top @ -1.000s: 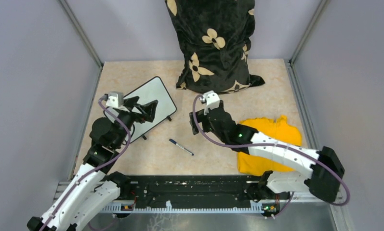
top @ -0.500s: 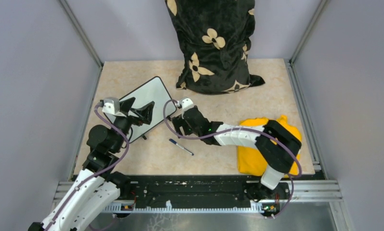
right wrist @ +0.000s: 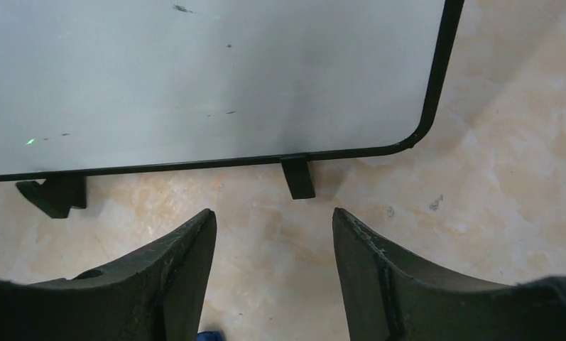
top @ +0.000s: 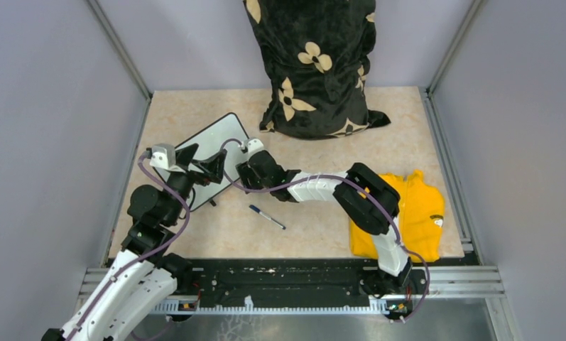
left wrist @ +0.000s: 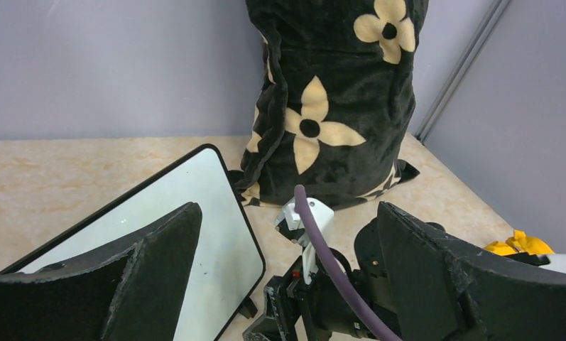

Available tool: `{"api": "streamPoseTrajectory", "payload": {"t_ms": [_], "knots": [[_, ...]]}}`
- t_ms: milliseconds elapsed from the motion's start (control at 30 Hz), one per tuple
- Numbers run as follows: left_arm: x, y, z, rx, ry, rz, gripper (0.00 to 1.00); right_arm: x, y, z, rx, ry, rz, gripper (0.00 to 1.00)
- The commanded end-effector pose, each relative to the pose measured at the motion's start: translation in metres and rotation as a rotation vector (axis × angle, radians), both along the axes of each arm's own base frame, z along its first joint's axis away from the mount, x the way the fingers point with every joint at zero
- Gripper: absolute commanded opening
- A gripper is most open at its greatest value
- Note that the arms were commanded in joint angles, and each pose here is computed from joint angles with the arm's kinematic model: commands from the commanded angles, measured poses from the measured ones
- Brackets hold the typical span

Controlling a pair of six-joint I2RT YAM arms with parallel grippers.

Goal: Write a sentence on the whiteboard
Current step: Move the whiteboard stand to the center of the board.

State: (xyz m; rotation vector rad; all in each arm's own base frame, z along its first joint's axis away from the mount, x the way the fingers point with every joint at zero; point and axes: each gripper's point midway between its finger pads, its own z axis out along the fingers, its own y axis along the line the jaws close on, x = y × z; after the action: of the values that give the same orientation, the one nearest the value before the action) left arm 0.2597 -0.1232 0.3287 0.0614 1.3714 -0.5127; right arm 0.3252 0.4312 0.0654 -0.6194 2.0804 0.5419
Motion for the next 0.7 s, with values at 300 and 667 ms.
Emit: {"api": "streamPoseTrajectory", "payload": {"t_ms": [300, 667], "knots": [[-0.004, 0.004, 0.015, -0.044, -0.041, 0.010, 0.99, 0.032, 0.006, -0.014, 0.010, 0.004, -0.042, 0.52], [-0.002, 0.004, 0.012, -0.042, -0.034, 0.018, 0.99, 0.042, 0.008, -0.022, 0.001, -0.004, -0.067, 0.36]]}}
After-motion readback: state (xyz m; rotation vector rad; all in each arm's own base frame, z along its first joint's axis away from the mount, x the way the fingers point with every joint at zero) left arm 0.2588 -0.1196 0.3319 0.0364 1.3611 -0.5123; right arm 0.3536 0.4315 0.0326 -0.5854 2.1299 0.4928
